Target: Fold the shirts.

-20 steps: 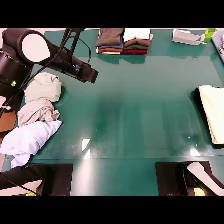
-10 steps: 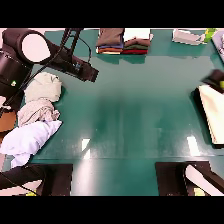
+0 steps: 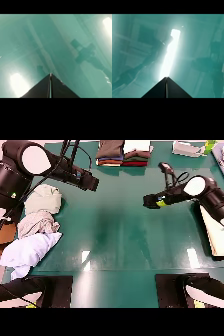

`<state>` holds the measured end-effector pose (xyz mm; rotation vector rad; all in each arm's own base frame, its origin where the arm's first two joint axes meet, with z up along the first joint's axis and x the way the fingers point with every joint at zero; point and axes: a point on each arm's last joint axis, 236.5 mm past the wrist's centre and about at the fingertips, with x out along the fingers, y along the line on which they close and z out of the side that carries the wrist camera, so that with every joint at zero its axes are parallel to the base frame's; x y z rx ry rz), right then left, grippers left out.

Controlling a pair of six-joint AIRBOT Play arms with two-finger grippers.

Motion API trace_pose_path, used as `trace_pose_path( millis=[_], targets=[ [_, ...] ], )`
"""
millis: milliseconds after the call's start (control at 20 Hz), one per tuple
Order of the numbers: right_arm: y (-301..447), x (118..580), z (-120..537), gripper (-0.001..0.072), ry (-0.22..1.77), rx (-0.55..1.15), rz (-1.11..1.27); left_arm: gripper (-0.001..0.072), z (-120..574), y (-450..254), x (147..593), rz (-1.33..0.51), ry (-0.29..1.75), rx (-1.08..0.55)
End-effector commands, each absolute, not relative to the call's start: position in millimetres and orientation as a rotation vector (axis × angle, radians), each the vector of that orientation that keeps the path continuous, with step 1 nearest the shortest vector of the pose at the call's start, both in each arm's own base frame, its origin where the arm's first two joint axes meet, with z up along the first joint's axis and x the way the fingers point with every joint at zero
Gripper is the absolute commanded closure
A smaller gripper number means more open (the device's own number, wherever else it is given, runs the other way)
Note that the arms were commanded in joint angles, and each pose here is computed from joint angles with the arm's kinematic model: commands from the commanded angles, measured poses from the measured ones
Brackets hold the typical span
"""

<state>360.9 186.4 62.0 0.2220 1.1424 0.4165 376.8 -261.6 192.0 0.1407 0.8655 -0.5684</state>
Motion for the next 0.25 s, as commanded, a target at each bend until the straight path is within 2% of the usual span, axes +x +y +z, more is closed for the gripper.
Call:
trace_pose_path(
  millis=[0, 200],
  targets=[
    [206.2, 352.9, 55.7, 0.0693, 1.162, 0.194, 0.459, 0.0679, 192.4, -261.7, 377.6, -0.568, 0.863, 0.139],
    [206.7, 352.8, 55.9, 0.0693, 1.162, 0.197, 0.460, 0.0679, 192.4, -261.7, 377.6, -0.568, 0.863, 0.139]
  ],
)
